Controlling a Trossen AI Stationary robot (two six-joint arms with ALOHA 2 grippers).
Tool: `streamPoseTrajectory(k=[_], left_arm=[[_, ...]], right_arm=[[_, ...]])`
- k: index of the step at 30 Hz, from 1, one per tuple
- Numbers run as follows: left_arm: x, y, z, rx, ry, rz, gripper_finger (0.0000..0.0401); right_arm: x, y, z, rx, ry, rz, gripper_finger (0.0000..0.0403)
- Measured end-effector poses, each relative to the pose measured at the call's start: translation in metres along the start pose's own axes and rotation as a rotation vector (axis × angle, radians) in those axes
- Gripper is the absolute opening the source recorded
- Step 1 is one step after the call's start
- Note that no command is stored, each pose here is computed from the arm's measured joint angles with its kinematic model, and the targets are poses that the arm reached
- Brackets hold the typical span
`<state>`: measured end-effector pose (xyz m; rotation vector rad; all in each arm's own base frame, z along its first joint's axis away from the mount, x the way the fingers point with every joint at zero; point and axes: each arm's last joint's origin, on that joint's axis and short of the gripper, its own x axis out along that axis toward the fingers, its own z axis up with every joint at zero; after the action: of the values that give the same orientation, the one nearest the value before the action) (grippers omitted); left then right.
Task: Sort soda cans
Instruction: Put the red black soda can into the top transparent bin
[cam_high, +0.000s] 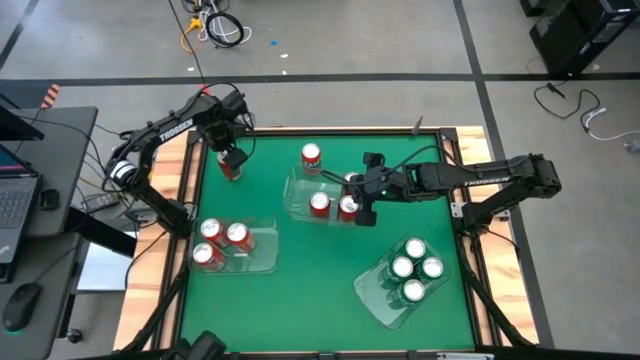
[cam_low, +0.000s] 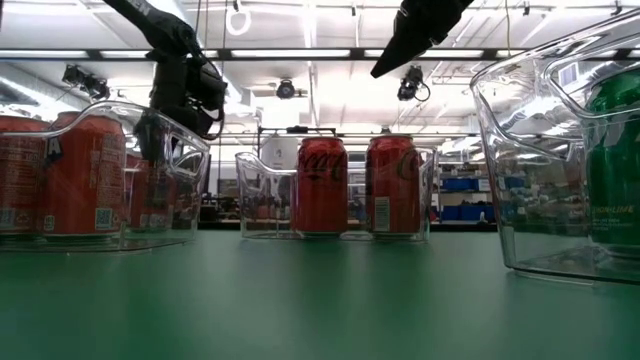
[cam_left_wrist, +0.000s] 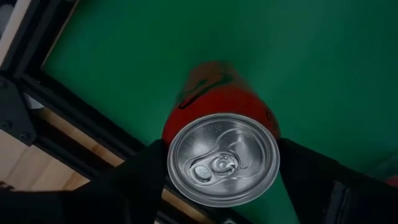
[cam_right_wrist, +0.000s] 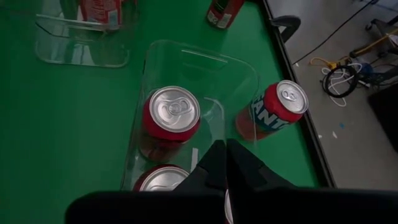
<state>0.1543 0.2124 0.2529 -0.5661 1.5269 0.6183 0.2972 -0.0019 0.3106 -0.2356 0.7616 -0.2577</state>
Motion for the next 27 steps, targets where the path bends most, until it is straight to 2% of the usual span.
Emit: streamPoseTrajectory(k=[6,12,19,27], left_arm=[[-0.028,0.0,0.005,-0.002,-0.056,-0.01,0.0273],[-0.035,-0.002,0.007,0.004,-0.076,-0.03,0.0245],[-0.036,-0.013,0.008,0.055,-0.086,-0.053,0.0243],[-0.007,-0.023,0.007,0.067,-0.076,-0.059,0.0243]], right_arm=[[0.0,0.0,0.0,0.0,0.0,0.0,0.0],[0.0,0.0,0.0,-0.001,0.0,0.0,0.0],[0.0,0.0,0.0,-0.003,0.0,0.0,0.0],[0.0,0.0,0.0,0.0,-0.001,0.0,0.0]])
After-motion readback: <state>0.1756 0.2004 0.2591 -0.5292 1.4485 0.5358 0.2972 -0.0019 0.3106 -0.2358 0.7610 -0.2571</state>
